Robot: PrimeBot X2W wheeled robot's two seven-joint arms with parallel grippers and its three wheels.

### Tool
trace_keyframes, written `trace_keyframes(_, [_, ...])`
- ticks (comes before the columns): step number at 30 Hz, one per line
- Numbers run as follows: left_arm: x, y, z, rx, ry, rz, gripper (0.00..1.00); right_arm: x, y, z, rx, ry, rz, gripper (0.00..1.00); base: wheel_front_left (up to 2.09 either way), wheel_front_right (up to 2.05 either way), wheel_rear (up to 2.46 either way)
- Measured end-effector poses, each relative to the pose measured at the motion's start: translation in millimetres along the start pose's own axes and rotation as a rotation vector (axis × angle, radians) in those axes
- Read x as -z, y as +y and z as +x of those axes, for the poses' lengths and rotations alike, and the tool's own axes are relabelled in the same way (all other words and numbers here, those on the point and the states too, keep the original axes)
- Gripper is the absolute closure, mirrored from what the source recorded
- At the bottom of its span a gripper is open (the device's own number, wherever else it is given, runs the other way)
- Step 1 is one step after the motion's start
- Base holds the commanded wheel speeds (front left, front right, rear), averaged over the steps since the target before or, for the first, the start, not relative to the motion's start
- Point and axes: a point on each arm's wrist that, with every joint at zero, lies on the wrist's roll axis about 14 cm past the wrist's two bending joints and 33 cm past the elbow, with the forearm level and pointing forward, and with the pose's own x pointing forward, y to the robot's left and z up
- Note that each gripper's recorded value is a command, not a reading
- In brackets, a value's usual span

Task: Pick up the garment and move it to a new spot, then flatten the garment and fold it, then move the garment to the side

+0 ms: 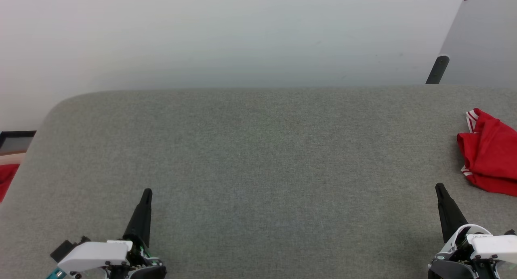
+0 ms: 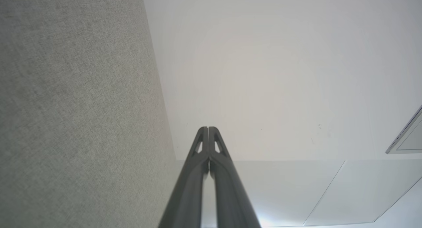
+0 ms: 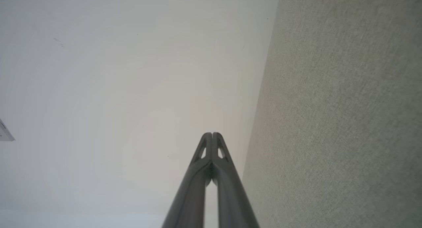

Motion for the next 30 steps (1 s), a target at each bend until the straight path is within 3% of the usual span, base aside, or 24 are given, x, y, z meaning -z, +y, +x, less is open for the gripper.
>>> trace_keyframes(30, [0.2, -0.1, 0.0, 0.000, 0.002, -0.002, 1.00, 0.1, 0.0, 0.0, 0.000, 0.000, 0.000, 1.00, 0.00, 0.00, 0.00])
